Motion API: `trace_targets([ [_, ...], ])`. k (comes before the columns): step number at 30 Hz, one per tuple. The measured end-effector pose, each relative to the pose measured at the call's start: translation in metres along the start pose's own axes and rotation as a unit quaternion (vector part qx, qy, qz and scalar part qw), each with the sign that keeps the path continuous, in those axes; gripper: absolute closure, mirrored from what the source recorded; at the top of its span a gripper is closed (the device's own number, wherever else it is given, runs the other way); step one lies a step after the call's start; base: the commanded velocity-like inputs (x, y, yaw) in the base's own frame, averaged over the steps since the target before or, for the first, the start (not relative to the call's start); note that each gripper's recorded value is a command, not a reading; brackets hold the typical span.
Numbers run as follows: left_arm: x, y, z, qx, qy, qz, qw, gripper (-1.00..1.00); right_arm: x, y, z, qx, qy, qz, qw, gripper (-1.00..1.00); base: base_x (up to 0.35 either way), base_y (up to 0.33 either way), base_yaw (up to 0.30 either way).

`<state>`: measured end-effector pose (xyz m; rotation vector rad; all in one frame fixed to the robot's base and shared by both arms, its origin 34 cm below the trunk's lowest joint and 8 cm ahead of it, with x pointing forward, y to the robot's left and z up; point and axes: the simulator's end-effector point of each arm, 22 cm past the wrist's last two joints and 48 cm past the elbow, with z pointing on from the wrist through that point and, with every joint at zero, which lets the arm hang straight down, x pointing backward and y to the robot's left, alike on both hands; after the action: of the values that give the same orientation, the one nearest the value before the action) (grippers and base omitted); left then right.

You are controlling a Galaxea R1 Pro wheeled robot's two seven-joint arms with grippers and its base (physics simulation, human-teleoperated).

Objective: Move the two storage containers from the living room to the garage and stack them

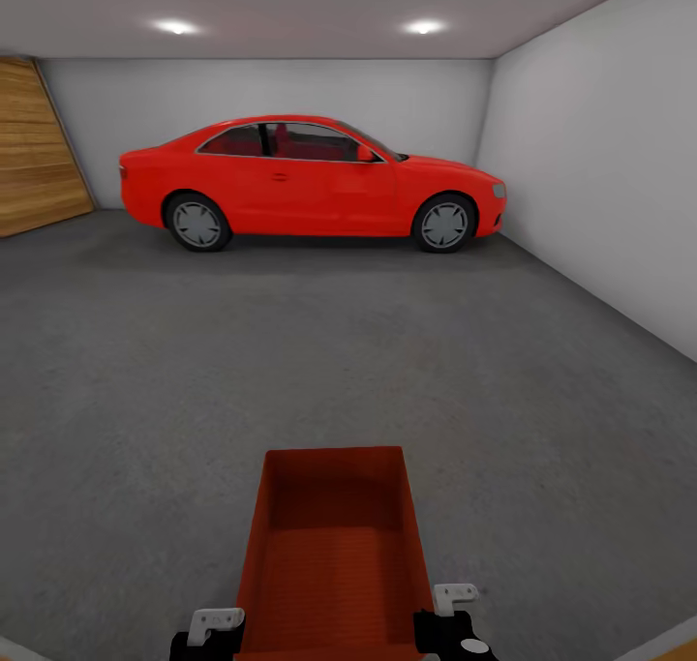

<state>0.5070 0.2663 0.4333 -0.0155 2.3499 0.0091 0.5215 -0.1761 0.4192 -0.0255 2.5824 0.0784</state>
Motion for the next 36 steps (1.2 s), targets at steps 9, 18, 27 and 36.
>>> trace_targets([
  [9,0.0,-0.0003,0.0,0.0,0.0,0.0,1.0,1.0,0.0,0.0,0.0,0.0,0.0,0.0,1.0,1.0,0.0,0.0,0.028],
  [18,0.0001,-0.0004,-0.0001,0.001,0.0,0.0,1.0,1.0,0.0,0.0001,0.0,0.0,0.0,0.0,1.0,1.0,0.014,0.0,0.002],
  [27,0.0001,-0.0003,-0.0001,0.001,0.0,0.0,1.0,1.0,0.0001,0.0,-0.0001,0.0,0.0,0.0,1.0,1.0,0.169,0.0,0.0],
  [36,-0.0002,-0.0003,-0.0001,0.001,0.0,0.0,1.0,1.0,-0.0001,0.0,-0.0002,0.0,0.0,0.0,1.0,1.0,0.127,0.0,0.0],
])
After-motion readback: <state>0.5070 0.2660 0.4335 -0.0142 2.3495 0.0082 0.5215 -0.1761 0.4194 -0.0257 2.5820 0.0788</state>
